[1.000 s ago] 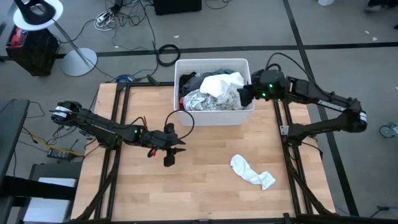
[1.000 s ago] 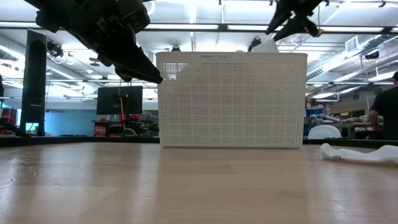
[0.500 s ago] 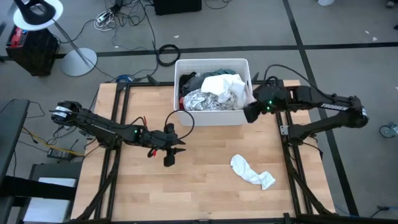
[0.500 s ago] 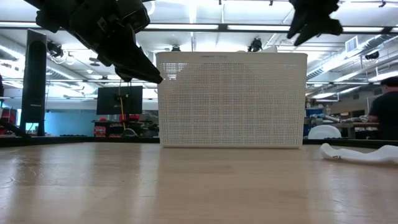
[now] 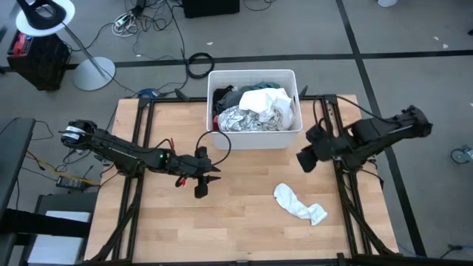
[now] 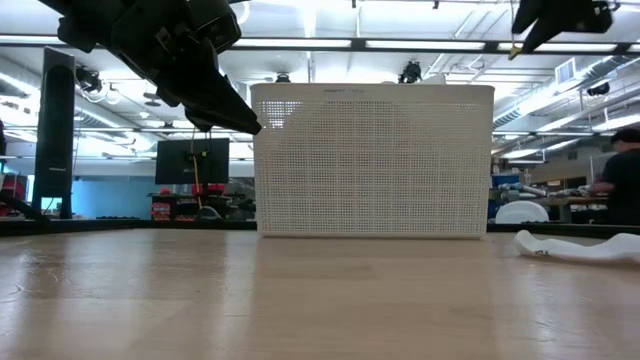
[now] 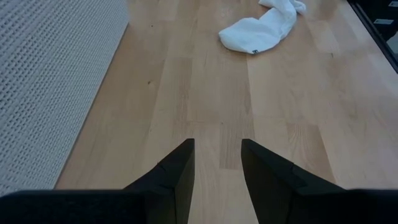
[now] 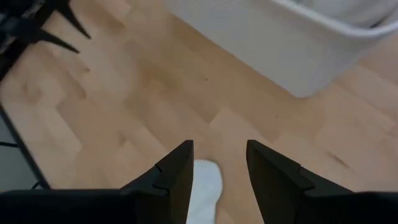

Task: Sort clothes
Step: Put the white sock into the white laundry bin

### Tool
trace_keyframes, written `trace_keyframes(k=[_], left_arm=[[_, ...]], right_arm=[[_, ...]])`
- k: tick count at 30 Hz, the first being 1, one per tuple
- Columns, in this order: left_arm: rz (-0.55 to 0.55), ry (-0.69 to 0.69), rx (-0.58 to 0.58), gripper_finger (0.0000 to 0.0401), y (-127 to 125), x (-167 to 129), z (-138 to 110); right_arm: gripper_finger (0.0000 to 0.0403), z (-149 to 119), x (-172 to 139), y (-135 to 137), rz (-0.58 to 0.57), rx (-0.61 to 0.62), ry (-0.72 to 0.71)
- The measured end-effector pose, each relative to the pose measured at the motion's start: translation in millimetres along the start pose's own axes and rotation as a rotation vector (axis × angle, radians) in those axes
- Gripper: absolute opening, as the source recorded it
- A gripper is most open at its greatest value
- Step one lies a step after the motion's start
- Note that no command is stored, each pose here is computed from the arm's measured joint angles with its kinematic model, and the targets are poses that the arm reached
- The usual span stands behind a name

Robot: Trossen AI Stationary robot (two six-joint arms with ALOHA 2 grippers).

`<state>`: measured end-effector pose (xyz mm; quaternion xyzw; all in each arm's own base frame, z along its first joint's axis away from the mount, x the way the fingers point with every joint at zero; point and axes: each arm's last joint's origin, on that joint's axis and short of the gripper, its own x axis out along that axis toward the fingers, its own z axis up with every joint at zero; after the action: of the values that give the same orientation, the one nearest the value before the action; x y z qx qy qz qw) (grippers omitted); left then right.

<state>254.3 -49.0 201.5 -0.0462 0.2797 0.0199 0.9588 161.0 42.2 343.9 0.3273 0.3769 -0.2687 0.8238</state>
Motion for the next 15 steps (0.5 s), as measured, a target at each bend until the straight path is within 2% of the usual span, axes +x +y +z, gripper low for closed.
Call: trace_keyframes(k=[6,15], left_arm=[[0.0,0.0,0.0,0.0137,0,0,0],[0.0,0.0,-0.004,0.0137,0,0,0]], right_arm=[[0.015,-26,-6,13,0.025,-0.006,-0.002],[0.0136,-73,20,41,-0.127,-0.086,0.154]])
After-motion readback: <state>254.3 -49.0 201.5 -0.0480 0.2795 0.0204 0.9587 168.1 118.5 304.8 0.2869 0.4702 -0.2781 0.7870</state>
